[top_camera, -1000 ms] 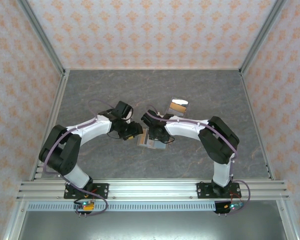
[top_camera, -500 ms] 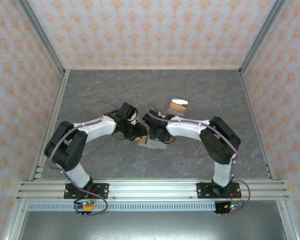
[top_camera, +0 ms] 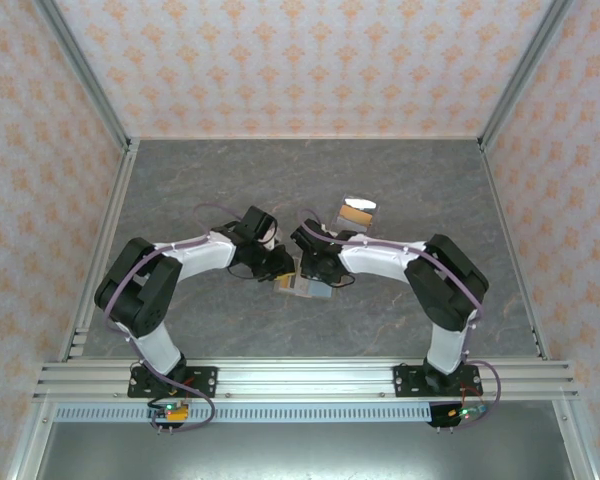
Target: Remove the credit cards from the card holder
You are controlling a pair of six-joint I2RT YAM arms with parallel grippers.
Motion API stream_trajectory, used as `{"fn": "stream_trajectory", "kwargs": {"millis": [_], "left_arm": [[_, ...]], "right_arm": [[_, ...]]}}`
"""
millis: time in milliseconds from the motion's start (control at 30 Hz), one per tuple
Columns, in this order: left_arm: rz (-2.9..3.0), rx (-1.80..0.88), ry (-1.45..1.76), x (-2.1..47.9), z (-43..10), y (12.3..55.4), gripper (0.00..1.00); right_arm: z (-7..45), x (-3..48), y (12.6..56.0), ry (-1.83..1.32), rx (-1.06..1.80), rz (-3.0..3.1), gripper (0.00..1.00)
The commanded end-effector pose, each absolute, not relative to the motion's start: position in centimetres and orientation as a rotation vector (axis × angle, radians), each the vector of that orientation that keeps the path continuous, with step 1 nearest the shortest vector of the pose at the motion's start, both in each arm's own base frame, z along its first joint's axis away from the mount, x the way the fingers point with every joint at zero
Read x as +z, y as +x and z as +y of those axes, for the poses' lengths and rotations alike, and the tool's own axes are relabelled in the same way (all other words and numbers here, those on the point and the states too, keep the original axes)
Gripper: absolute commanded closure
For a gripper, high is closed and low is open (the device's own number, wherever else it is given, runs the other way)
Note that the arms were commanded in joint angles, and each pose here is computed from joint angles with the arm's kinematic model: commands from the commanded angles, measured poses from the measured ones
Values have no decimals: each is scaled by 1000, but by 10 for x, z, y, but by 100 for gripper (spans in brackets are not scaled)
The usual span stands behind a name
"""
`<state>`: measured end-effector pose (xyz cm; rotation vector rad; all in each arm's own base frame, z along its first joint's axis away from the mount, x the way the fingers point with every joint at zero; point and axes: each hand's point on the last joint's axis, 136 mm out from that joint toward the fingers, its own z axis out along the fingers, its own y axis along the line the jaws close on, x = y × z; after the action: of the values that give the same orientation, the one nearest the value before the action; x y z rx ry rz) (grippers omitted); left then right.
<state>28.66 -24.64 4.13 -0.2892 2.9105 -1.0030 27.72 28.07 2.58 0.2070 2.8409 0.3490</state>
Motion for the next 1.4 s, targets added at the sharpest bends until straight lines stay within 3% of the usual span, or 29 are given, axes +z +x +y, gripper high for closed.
{"fn": "stream_trajectory", "kwargs": {"millis": [0, 200, 367, 467, 667, 733, 1033, 1167, 1367], "left_arm": [[2896, -957, -265, 40, -243, 286, 90], [2886, -764, -270, 47, -217, 285, 97], [2832, -801, -290, 53, -213, 286, 96], [2812, -926, -295, 56, -227, 287, 89], [2736, -1158, -265, 73, -259, 293, 58], [2692, -1237, -248, 84, -271, 295, 53], [2678, -1332, -264, 85, -298, 299, 46], [2699, -1291, -312, 76, -296, 301, 40], [2719, -1111, -377, 75, -267, 305, 40]], "right_arm": [[273, 23, 274, 214, 396, 2834, 66], [272, 63, 283, 238, 580, 2707, 61], [265, 83, 284, 255, 623, 2624, 61], [256, 90, 284, 271, 609, 2590, 61], [244, 98, 282, 294, 585, 2554, 61], [240, 100, 282, 307, 573, 2537, 61], [224, 108, 283, 341, 527, 2491, 61], [225, 106, 284, 335, 521, 2497, 61], [241, 94, 284, 243, 464, 2572, 69]]}}
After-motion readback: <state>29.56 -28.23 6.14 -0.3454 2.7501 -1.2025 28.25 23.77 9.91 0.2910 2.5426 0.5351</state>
